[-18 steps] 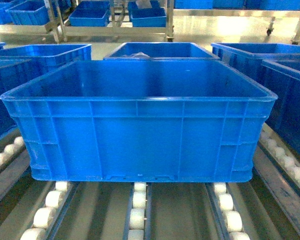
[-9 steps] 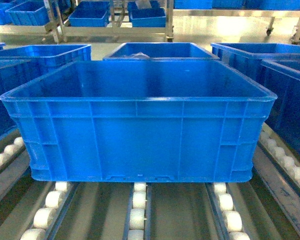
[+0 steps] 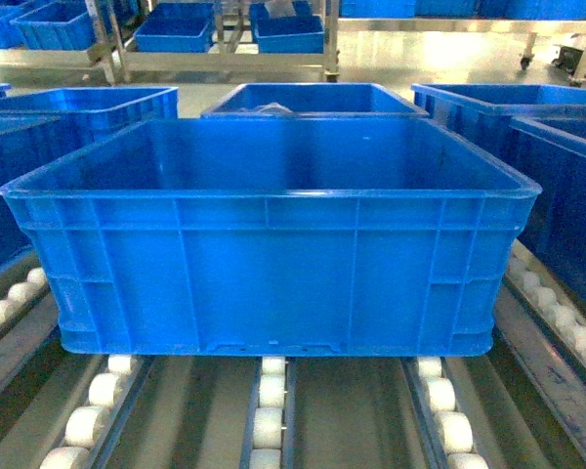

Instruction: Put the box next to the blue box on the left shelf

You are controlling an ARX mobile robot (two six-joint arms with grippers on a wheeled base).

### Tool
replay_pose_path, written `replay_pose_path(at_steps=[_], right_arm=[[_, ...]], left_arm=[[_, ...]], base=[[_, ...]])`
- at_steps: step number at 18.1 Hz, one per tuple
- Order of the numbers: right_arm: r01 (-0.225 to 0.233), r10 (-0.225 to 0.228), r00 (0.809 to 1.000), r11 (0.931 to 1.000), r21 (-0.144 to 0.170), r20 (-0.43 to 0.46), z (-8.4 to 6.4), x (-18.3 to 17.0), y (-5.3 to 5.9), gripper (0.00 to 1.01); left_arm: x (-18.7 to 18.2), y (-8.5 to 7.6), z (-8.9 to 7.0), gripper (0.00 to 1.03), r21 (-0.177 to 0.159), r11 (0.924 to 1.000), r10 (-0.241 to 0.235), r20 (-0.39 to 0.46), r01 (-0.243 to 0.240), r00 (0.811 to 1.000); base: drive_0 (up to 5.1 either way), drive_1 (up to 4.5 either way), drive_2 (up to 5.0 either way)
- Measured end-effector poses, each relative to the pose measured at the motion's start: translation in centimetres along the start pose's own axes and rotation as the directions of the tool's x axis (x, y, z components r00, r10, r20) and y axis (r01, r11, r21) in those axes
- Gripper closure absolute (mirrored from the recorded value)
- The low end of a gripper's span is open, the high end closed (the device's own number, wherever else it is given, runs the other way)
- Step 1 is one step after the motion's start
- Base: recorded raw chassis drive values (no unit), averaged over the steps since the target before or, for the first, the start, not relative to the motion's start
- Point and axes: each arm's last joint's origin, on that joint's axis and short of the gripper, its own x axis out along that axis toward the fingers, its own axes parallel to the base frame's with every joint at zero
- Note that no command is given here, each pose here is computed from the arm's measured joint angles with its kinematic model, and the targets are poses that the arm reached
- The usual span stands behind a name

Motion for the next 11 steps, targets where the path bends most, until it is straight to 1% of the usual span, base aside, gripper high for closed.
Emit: replay_pose_path(at_steps=[11], right_arm=[[0.0,0.0,1.0,1.0,0.0,0.0,0.0,0.0,0.0,0.03]], left_arm=[[0.0,0.0,0.0,0.05,0.0,1.0,0.0,0.0,0.0,1.0]], base=[[0.0,0.0,0.0]])
